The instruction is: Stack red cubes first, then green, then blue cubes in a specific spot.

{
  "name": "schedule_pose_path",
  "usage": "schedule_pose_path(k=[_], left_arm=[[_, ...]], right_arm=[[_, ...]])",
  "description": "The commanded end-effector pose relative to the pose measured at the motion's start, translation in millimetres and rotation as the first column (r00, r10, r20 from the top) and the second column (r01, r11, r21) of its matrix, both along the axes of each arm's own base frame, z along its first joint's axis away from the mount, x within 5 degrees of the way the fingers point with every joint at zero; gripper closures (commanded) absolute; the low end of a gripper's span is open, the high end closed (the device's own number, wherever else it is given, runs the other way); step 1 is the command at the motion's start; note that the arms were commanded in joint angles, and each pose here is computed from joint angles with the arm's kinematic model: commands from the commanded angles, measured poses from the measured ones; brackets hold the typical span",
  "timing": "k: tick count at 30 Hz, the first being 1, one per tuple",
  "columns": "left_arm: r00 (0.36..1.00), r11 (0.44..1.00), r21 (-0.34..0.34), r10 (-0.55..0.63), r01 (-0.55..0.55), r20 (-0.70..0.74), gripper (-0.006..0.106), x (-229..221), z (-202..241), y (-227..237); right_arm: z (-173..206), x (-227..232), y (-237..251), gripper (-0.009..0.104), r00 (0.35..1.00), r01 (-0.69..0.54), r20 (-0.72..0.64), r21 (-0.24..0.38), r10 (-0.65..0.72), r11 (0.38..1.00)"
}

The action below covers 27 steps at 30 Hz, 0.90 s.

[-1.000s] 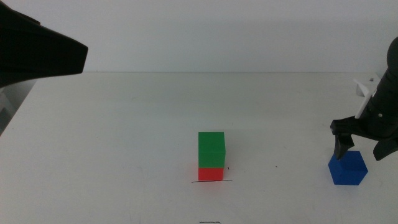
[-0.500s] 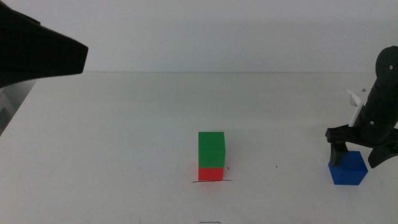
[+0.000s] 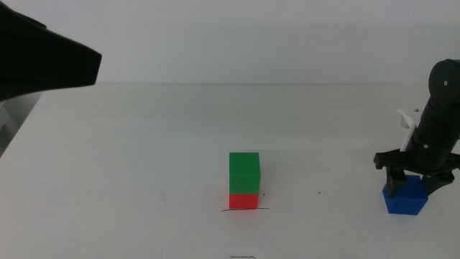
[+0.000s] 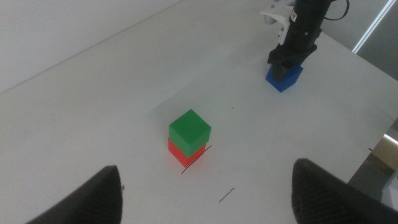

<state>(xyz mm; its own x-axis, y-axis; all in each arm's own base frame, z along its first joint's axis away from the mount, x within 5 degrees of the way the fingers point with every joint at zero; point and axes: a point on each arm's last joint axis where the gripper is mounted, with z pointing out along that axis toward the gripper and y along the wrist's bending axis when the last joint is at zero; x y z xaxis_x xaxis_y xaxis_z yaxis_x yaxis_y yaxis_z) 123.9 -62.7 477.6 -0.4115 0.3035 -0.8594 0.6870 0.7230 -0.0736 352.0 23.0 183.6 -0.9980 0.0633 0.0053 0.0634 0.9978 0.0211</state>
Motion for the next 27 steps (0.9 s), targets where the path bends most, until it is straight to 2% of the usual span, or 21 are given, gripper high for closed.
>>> schedule_pose_path(k=[1, 5, 13, 16, 19, 24, 27], left_arm=[[0.999, 0.998, -0.061, -0.004, 0.006, 0.045, 0.007, -2.0, 10.2, -2.5], [0.999, 0.998, -0.061, -0.004, 0.006, 0.045, 0.007, -2.0, 10.2, -2.5], [0.999, 0.998, -0.061, -0.004, 0.006, 0.045, 0.007, -2.0, 10.2, -2.5], [0.999, 0.998, -0.061, -0.004, 0.007, 0.045, 0.007, -2.1, 10.2, -2.5], [0.999, 0.998, -0.061, -0.004, 0.006, 0.046, 0.007, -2.0, 10.3, -2.5], [0.999, 0.998, -0.061, -0.004, 0.007, 0.045, 0.007, -2.0, 10.2, -2.5], [0.999, 0.998, -0.061, -0.004, 0.007, 0.045, 0.007, -2.0, 10.2, -2.5]], right_arm=[[30.1, -1.6, 0.4, 0.096, 0.997, -0.017, 0.072, -0.009, 0.018, 1.000], [48.2, -9.9, 3.7, 0.096, 0.996, -0.010, 0.092, -0.007, 0.011, 1.000], [103.6, -38.4, 1.0, 0.096, 0.990, 0.111, 0.087, -0.006, -0.110, 0.994], [126.9, -42.1, 4.0, 0.096, 0.977, 0.125, 0.171, 0.004, -0.124, 0.992], [140.6, -44.1, 18.8, 0.096, 0.968, 0.128, 0.217, 0.021, -0.129, 0.992], [142.9, -49.0, 53.4, 0.096, 0.969, 0.106, 0.221, 0.041, -0.112, 0.994], [150.6, -51.3, 73.0, 0.096, 0.963, 0.083, 0.256, 0.031, -0.088, 0.996]])
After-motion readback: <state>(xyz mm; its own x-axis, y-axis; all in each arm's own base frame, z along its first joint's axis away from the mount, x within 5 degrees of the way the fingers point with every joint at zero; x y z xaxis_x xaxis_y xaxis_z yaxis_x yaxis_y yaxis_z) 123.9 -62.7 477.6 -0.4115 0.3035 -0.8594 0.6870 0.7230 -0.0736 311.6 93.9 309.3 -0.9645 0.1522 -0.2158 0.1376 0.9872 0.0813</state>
